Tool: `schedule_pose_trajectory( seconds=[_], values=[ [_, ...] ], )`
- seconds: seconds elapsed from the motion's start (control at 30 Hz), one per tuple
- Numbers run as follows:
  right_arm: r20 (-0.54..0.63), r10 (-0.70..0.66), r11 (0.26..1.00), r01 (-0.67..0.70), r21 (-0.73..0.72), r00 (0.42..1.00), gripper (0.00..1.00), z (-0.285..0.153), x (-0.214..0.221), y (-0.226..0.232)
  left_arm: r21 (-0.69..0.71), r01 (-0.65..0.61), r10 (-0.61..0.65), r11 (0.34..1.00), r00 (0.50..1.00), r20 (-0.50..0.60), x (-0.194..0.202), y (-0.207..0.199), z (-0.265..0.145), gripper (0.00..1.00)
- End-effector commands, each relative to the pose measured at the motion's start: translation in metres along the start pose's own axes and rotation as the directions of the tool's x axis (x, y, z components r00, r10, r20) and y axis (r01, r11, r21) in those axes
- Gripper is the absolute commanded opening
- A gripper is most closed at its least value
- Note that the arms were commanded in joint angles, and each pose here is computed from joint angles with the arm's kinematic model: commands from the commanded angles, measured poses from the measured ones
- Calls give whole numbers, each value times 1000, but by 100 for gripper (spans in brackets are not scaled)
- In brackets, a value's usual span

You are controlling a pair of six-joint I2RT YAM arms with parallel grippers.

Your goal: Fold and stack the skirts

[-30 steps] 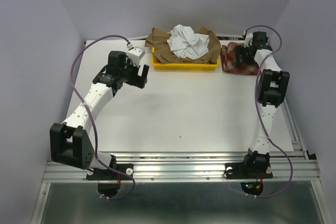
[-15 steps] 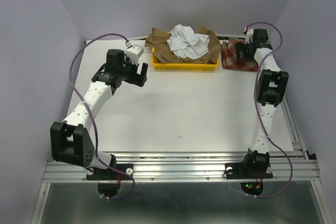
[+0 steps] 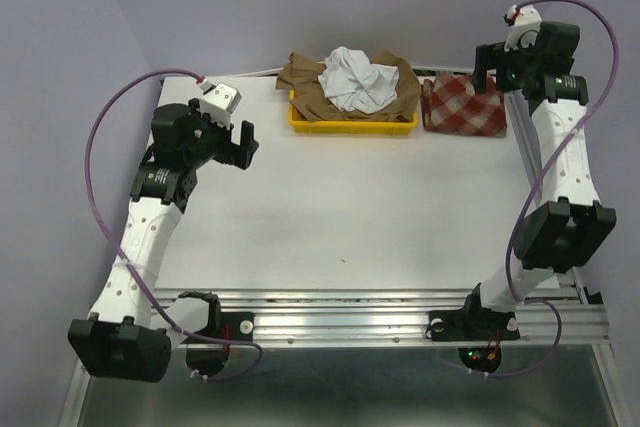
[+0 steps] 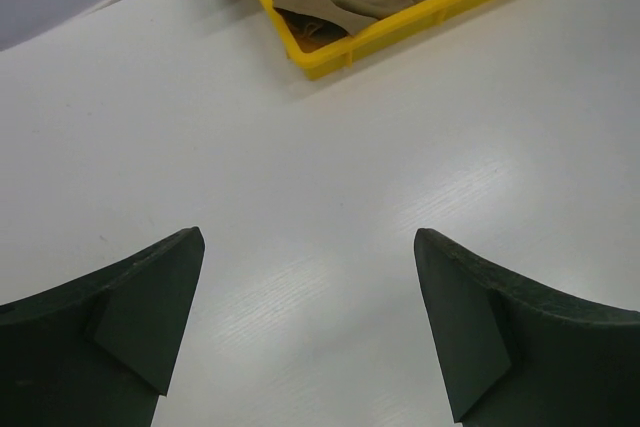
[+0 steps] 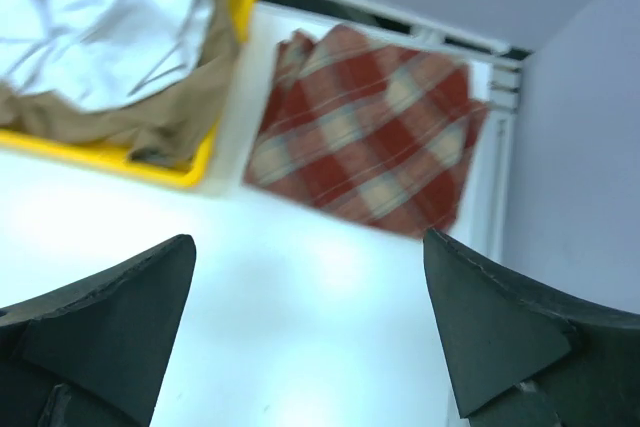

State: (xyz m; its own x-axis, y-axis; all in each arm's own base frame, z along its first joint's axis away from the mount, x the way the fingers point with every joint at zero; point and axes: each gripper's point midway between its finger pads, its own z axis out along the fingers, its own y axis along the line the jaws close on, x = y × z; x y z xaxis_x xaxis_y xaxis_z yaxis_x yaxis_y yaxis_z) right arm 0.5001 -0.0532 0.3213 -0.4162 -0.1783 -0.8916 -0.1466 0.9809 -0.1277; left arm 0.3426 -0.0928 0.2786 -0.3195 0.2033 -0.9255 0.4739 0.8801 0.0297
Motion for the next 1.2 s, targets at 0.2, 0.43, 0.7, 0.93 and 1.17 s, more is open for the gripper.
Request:
schedule_pose_trajectory(
  seconds=[0.2, 0.43, 0.7, 0.93, 1.17],
  values=[
    [-46, 150, 899, -156, -409, 988, 100, -31, 52, 125, 184, -32, 38, 982, 999, -30, 20, -50, -55, 99],
    [-28, 91, 913, -95, -397, 995, 100, 39, 41, 169, 197, -85, 85, 977, 996, 8, 6, -58, -79, 99],
    [12, 153, 913, -137, -384, 988, 93, 141, 47, 213, 114, -95, 102, 989, 993, -54, 9, -38, -72, 99],
    [115, 76, 945, -35, -325, 991, 85, 202, 44, 240, 105, -94, 103, 990, 991, -82, 24, -34, -64, 99],
    [168, 52, 976, -15, -217, 984, 81, 244, 37, 231, 119, -61, 69, 991, 995, -66, 33, -36, -50, 99]
  ],
)
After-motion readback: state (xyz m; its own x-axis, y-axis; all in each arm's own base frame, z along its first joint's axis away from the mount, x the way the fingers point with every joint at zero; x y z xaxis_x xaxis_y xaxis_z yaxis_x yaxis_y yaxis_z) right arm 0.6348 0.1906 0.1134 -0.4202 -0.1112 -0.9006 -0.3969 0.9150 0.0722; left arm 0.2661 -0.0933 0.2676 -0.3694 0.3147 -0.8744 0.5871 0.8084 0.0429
